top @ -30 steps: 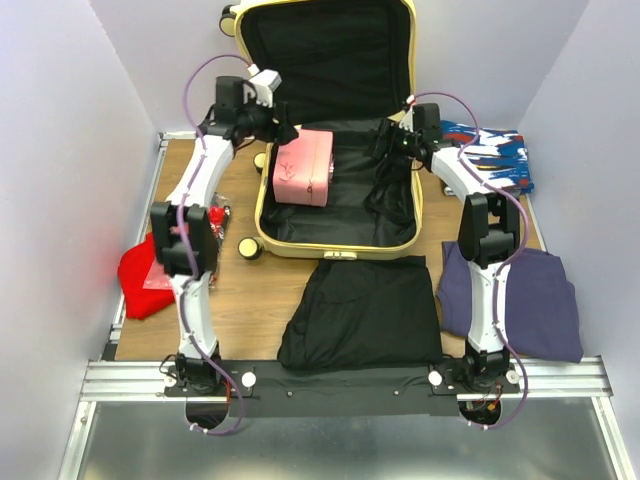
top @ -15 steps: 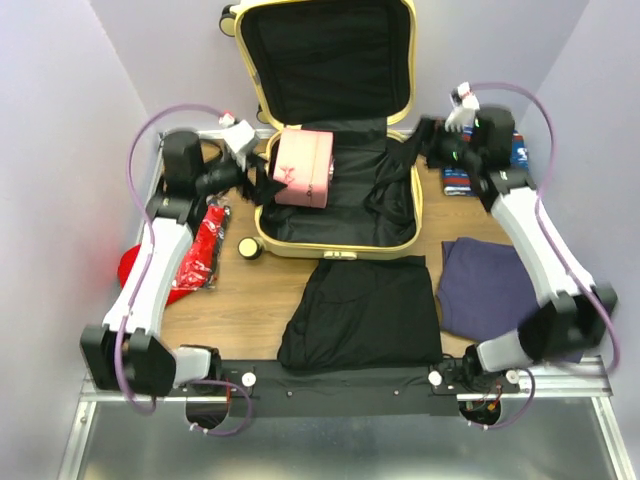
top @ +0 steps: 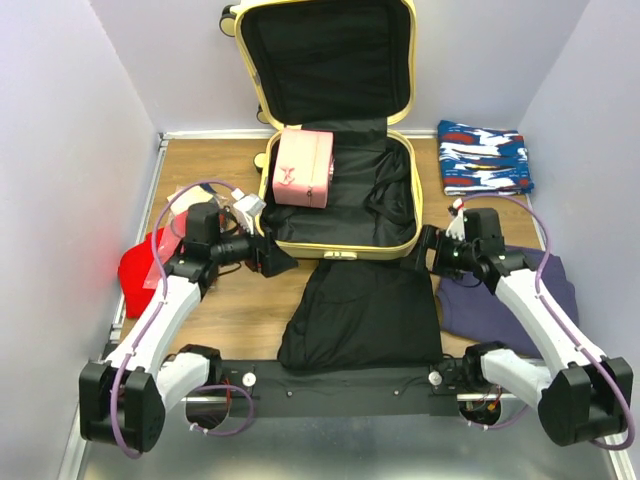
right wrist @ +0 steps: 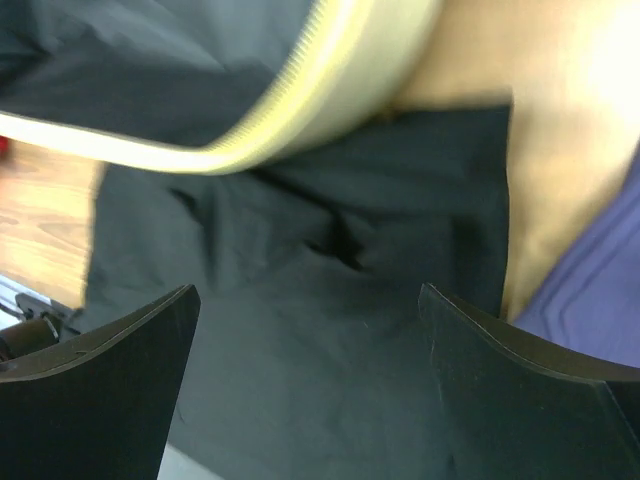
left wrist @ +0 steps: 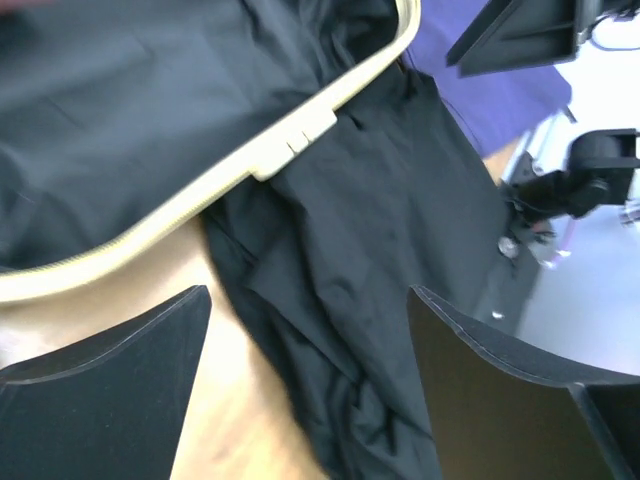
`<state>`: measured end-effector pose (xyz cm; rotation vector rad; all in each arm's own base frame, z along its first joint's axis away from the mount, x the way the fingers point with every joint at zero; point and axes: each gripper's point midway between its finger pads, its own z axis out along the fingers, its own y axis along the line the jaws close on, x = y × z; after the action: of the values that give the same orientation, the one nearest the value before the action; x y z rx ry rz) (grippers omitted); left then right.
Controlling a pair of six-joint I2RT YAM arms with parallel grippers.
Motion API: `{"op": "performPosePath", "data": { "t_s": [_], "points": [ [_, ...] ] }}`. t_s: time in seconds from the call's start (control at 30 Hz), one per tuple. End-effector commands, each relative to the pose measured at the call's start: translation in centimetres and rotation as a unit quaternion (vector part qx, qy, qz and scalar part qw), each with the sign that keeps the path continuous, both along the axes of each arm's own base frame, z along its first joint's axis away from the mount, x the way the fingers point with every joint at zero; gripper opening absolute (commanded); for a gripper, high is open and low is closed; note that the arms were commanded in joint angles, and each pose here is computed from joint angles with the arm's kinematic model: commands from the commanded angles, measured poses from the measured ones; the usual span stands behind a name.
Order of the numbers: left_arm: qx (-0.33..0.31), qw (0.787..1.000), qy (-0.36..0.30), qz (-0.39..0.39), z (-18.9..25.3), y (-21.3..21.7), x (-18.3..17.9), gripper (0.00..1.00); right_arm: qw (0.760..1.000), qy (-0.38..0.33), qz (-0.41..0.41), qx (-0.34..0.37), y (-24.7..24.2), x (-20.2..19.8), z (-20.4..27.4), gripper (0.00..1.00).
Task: Pack the luggage
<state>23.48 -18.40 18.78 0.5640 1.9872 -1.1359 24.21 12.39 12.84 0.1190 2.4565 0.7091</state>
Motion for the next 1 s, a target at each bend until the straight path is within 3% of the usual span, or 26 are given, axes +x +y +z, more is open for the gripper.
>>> {"op": "performPosePath", "data": {
  "t_s": [0.0, 0.17, 0.33, 0.43, 0.73, 0.97],
  "points": [
    [-0.01, 0.991, 0.13, 0.014, -2.6, -1.5, -1.8, 0.95, 0.994, 0.093, -0.06, -0.009, -1.0, -2.0, -4.0, 1.0],
    [0.018, 0.967, 0.244, 0.068, -6.7, -1.4, -3.1, 0.95, 0.977, 0.167, -0.128, -0.037, -2.4, -3.2, -6.6, 1.0],
    [0.049, 0.948, 0.301, 0.097, -9.7, -0.6, -4.4, 0.95, 0.962, 0.186, -0.184, -0.083, -4.6, -3.9, -8.5, 1.0],
    [0.066, 0.941, 0.317, 0.099, -11.2, -0.7, -5.2, 0.95, 0.957, 0.209, -0.183, -0.083, -4.4, -4.4, -10.0, 1.0],
    [0.038, 0.938, 0.337, 0.069, -12.0, -2.7, -5.9, 0.96, 0.956, 0.214, -0.185, -0.08, -4.3, -4.2, -11.4, 1.0],
    [0.006, 0.947, 0.318, 0.048, -11.1, -3.7, -6.4, 0.96, 0.957, 0.213, -0.182, -0.073, -3.9, -3.9, -12.2, 1.0]
  ]
}}
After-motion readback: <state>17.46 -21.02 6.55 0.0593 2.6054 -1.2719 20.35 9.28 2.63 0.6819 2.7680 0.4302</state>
